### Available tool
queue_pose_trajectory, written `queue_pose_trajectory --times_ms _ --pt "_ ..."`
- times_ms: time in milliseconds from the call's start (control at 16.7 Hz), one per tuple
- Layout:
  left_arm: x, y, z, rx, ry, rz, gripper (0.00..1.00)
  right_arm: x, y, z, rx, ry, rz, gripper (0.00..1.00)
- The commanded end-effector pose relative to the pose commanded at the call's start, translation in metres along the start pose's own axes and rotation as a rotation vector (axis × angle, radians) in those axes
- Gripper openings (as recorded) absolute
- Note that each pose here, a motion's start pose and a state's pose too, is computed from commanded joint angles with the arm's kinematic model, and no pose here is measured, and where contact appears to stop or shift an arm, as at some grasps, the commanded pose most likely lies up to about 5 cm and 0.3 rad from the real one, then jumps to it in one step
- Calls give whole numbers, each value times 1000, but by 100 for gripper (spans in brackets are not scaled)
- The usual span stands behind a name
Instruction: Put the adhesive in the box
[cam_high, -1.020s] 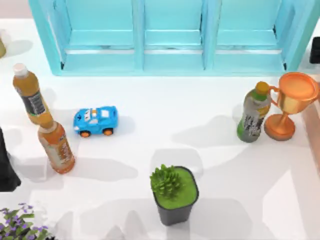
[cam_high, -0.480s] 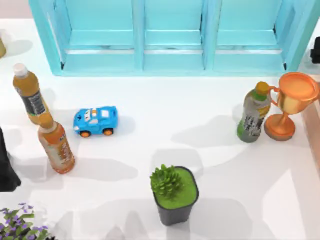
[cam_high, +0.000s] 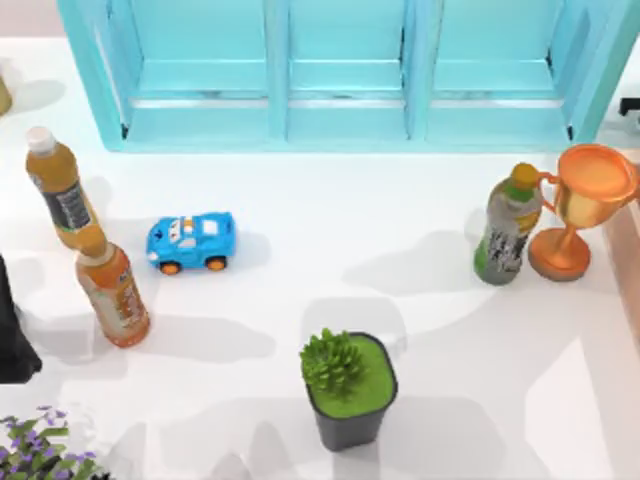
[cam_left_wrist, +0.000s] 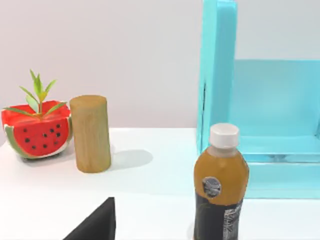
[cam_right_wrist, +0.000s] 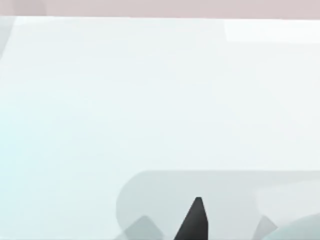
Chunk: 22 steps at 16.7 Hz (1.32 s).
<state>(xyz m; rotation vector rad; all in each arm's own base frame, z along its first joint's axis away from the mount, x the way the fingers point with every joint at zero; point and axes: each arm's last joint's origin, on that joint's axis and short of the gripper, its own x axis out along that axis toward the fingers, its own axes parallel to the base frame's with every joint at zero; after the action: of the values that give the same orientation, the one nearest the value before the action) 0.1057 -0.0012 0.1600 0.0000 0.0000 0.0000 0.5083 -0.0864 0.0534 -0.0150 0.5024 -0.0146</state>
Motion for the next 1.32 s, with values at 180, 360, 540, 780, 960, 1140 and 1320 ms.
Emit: queue_pose_trajectory --times_ms 180,360,540,780,960,1140,1320 --pt "0 0 0 0 0 0 100 0 0 0 0 0 0 0" --pt "0 0 0 0 0 0 100 0 0 0 0 0 0 0" --pt "0 0 0 0 0 0 100 0 0 0 0 0 0 0" --pt "0 0 0 0 0 0 100 -9 -16 25 19 -35 -42 0" --pt "0 0 0 0 0 0 100 -39 -46 69 78 -55 -123 0" --pt "0 0 0 0 0 0 100 -62 -52 86 117 -6 -147 0" --pt "0 0 0 0 0 0 100 -59 -31 87 76 24 -88 0"
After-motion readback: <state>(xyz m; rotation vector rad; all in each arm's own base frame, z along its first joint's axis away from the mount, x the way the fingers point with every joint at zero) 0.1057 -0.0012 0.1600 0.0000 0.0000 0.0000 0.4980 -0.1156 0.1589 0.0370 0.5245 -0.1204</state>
